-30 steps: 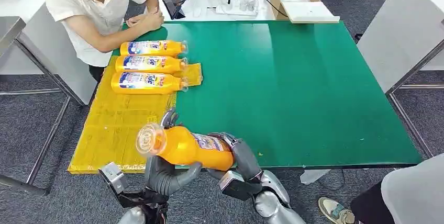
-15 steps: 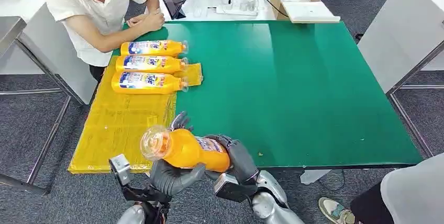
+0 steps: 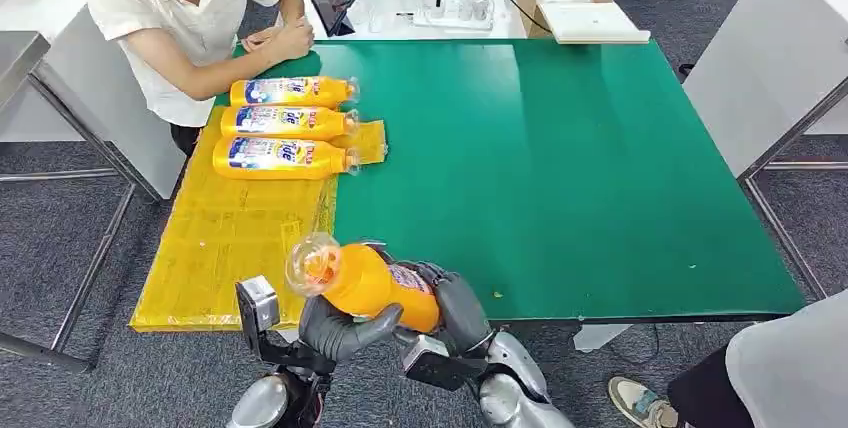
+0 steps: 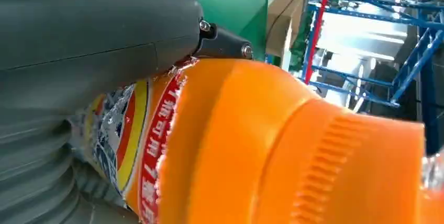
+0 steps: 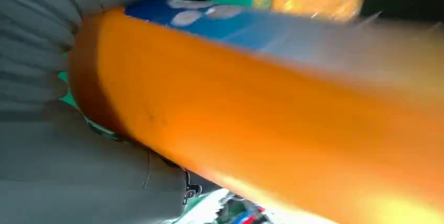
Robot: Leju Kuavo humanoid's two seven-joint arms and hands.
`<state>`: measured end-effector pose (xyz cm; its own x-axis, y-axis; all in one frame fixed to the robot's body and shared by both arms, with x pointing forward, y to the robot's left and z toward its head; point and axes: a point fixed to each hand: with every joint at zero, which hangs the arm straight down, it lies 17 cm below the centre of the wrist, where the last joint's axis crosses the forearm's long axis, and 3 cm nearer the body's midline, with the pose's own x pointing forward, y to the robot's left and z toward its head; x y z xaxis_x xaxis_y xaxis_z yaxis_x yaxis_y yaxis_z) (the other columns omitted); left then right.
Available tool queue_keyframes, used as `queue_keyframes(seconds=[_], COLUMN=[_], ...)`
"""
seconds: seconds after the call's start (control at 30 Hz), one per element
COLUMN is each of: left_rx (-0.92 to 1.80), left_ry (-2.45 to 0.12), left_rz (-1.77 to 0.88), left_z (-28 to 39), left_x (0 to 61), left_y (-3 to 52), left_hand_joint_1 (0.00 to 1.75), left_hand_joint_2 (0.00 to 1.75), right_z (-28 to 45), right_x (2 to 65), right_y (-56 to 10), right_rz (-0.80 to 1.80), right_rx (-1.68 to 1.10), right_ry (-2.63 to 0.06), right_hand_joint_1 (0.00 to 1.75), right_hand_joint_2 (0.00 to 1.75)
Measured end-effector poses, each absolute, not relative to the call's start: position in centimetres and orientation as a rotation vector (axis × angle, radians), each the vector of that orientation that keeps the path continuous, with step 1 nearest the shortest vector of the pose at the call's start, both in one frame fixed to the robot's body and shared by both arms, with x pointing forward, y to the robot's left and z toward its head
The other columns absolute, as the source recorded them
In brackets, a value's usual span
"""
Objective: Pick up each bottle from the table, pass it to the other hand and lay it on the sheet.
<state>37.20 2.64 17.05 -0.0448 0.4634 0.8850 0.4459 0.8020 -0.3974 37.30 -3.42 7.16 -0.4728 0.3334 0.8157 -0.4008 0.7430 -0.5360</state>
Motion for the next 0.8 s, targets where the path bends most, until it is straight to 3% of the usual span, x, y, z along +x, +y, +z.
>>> queue_keyframes(seconds=[0.1,0.13,0.4,0.63,0.8], left_rx=[-0.724,-0.724,-0.655,-0.511,-0.754], left_ry=[-1.65,-1.648,-1.629,-1.643,-1.607], left_rz=[0.02,0.02,0.091,0.265,0.306], left_z=[16.6,16.5,15.3,14.5,15.9], left_x=[37.2,37.2,37.9,41.7,43.0], left_y=[2.5,2.5,3.9,9.5,10.2], left_hand_joint_1=[1.75,1.75,1.75,1.75,1.75], left_hand_joint_2=[1.75,1.75,1.75,1.75,1.75], right_z=[7.4,7.5,8.7,11.9,15.7], right_x=[36.6,36.6,36.1,33.9,29.3], right_y=[-2.2,-2.1,-1.1,1.1,4.7], right_rz=[0.866,0.867,0.866,0.993,1.03], right_rx=[0.085,0.088,0.084,-0.024,0.125], right_ry=[-1.889,-1.891,-1.959,-2.161,-2.311], right_hand_joint_1=[0.0,0.0,0.0,0.0,0.0], right_hand_joint_2=[1.75,0.0,0.0,0.0,0.0])
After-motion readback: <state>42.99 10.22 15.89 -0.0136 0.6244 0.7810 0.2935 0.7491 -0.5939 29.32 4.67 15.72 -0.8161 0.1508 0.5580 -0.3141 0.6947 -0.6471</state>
